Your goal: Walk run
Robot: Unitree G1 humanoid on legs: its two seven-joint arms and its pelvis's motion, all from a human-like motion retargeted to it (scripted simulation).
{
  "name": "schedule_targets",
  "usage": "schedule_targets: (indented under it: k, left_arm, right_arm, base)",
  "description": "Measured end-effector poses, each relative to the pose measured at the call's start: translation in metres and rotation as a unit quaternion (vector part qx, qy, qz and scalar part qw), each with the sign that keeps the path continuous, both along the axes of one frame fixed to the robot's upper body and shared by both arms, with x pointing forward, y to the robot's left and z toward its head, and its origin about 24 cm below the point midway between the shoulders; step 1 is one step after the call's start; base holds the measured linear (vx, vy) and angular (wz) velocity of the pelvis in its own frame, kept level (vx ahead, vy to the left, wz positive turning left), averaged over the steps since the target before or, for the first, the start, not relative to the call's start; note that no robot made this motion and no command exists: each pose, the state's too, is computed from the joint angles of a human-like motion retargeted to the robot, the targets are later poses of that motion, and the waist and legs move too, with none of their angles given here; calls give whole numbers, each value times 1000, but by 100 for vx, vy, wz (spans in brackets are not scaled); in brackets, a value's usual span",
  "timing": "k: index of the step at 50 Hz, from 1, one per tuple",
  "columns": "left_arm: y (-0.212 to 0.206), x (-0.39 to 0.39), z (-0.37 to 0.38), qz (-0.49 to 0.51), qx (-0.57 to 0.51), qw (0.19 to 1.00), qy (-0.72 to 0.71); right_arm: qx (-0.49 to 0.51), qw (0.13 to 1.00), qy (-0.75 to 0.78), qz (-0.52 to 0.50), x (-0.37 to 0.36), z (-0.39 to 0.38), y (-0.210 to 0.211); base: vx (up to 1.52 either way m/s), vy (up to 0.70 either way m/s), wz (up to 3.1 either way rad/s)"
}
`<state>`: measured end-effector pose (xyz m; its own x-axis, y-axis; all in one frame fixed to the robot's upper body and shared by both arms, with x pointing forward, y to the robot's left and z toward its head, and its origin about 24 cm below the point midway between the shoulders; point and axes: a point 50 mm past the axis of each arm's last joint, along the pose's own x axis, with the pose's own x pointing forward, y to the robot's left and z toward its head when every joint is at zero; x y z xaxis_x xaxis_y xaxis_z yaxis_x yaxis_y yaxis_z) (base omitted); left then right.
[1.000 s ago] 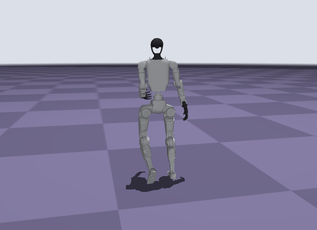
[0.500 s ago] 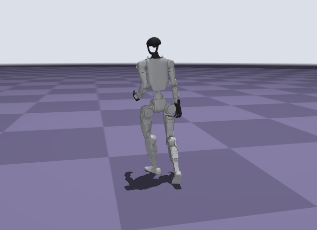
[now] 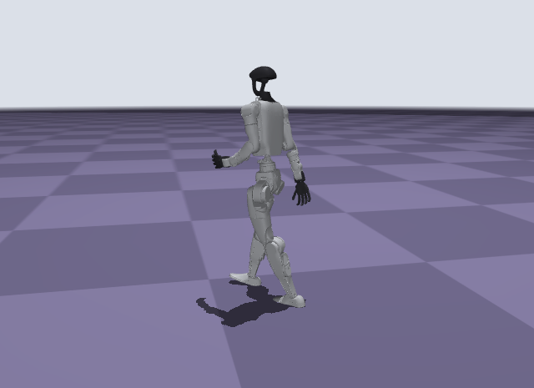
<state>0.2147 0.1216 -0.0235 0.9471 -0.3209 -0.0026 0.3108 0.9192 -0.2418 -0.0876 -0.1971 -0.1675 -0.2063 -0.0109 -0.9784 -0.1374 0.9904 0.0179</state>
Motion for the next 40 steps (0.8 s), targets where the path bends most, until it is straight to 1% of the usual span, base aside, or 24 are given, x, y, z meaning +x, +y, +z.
schedule_targets:
  k: [2, 5, 10, 12, 15, 17, 21, 24, 27, 30, 33, 36, 40]
  left_arm:
    - [0, -4, -5, 9, -9, 1000, 15]
    - [0, -16, -17, 15, -18, 999, 48]
    - [-11, -34, -32, 8, -12, 996, 92]
    - [-15, -34, -30, 0, -5, 996, 86]
    - [-15, -32, -27, -27, 5, 997, 69]
    - [-15, -31, -26, -40, 8, 997, 64]
    - [-18, -31, -25, -34, -1, 998, 62]
    - [-20, -32, -24, -27, -7, 998, 61]
    - [-19, -33, -24, -23, -8, 998, 62]
    - [-16, -33, -25, -12, -8, 998, 65]
    - [-11, -37, -29, 7, -6, 997, 77]
    - [-5, -42, -35, 28, -7, 995, 96]
    - [2, -52, -43, 50, -8, 992, 120]
  right_arm:
    - [-37, 999, -16, 0, 15, -1, -16]
    - [-81, 996, -37, -27, 31, -1, -32]
    - [-116, 983, -78, -121, 51, 1, -52]
    - [-120, 979, -99, -129, 63, 3, -60]
    - [-125, 982, -114, -90, 81, 4, -68]
    - [-127, 984, -121, -39, 99, 6, -73]
    - [-139, 977, -149, 65, 141, 12, -84]
    - [-159, 962, -191, 111, 172, 18, -90]
    - [-183, 944, -245, 121, 198, 25, -90]
    - [-195, 929, -298, 97, 218, 29, -84]
    - [-174, 927, -325, 68, 222, 27, -73]
    - [-133, 940, -310, 56, 208, 18, -58]
    - [-108, 962, -244, 51, 163, 2, -41]
  base:
    - [62, -9, 77]
    - [72, -24, 156]
    - [79, -28, 120]
    - [57, -14, 110]
    - [56, -33, 125]
    - [49, -38, 51]
    - [42, -25, 3]
    - [48, -21, 47]
    - [57, -18, 59]
    - [55, -13, 78]
    - [74, -8, 76]
    - [83, 0, -2]
    - [95, 8, -4]
